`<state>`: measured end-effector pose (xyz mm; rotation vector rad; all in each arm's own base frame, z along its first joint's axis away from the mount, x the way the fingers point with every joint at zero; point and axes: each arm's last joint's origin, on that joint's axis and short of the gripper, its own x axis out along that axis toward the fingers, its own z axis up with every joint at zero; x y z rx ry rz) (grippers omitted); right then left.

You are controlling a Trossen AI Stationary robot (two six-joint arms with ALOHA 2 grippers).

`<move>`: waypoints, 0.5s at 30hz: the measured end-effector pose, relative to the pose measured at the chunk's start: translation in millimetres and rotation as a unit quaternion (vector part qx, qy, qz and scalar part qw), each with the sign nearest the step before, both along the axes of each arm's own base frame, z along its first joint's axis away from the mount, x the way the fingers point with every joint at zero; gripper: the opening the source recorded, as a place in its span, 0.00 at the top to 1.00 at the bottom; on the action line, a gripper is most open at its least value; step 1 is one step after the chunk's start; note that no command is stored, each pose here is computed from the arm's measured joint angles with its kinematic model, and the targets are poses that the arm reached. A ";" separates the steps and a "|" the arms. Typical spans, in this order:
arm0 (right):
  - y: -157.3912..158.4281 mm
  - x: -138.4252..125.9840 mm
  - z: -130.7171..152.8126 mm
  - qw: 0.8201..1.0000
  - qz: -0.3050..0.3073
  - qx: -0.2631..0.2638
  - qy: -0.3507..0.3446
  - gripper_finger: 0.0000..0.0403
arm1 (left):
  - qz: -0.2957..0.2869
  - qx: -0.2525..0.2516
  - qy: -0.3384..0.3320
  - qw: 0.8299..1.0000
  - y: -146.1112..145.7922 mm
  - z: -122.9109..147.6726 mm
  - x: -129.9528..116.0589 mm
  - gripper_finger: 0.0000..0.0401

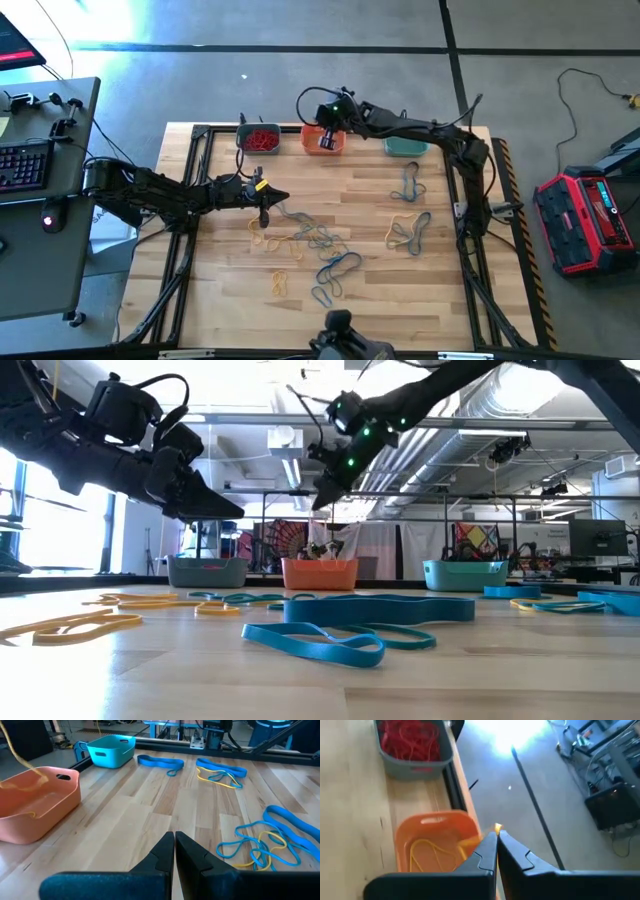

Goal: Sort rubber bands into baskets
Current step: Put the yellow rubber band into the orange bin

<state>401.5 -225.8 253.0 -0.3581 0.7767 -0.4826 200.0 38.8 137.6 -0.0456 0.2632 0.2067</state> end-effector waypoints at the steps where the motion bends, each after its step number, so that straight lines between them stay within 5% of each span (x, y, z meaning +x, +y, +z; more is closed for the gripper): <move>1: -1.7 0.8 -5.2 1.000 0.000 0.003 0.005 1.00 | 0.000 0.000 0.000 1.000 0.0 0.0 0.0 0.98; 8: -10.5 7.8 -45.9 0.998 0.001 0.030 0.046 1.00 | 0.000 -0.001 0.001 1.000 0.0 -0.2 -0.1 0.98; 15: -21.1 3.2 -55.2 0.998 -0.004 0.042 0.054 1.00 | 0.000 -0.001 0.001 1.000 0.0 -0.3 -0.2 0.98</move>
